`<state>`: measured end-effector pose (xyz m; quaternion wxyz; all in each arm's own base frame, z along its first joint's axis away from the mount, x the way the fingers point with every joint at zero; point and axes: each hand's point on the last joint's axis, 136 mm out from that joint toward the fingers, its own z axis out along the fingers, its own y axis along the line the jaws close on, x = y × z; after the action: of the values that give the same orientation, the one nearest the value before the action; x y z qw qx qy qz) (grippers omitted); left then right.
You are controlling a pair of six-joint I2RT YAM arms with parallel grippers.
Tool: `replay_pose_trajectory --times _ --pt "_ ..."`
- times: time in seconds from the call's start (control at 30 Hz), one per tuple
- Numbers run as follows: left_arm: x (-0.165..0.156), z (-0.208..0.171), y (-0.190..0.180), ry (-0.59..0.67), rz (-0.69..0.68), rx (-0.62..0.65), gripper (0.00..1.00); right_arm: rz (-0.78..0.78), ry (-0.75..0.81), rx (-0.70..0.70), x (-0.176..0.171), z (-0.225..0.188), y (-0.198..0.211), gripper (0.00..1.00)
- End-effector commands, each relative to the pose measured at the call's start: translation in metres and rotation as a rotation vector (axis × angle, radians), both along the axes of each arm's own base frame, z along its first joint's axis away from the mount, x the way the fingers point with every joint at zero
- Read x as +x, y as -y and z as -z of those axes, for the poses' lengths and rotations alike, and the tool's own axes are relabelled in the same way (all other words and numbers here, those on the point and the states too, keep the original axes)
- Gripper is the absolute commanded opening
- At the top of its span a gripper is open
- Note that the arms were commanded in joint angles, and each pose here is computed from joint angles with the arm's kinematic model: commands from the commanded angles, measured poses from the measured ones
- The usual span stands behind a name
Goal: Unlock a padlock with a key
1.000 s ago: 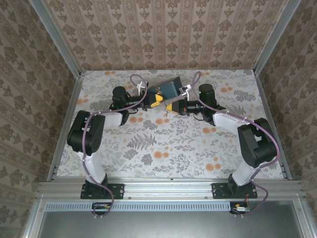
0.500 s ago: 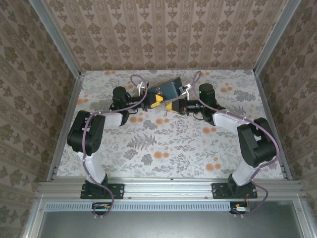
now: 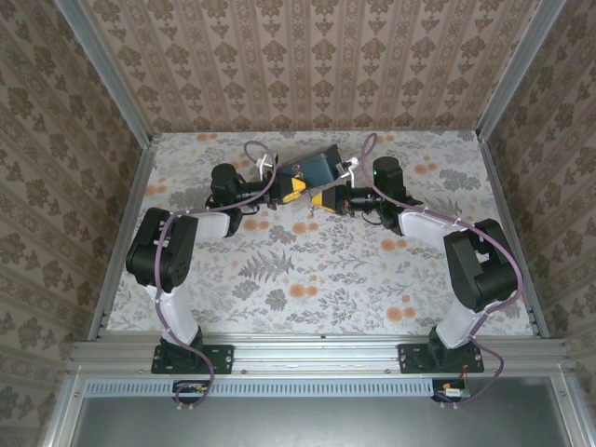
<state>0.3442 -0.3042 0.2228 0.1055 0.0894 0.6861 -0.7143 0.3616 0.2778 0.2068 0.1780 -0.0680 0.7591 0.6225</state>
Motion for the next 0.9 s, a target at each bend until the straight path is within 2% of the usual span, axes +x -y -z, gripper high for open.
replay_pose_trajectory --times 0.0,0.4,0.87 --pt "-0.011 -0.027 -0.003 0.156 0.025 -0.045 0.0 -0.004 0.061 0.028 0.006 -0.018 -0.002 0.0" --pt "-0.009 -0.03 -0.002 0.162 0.028 -0.049 0.0 -0.011 0.048 0.009 0.002 -0.012 -0.002 0.0" --pt "-0.018 -0.027 0.002 0.159 0.051 -0.043 0.0 -0.012 0.074 0.057 0.007 -0.027 -0.007 0.0"
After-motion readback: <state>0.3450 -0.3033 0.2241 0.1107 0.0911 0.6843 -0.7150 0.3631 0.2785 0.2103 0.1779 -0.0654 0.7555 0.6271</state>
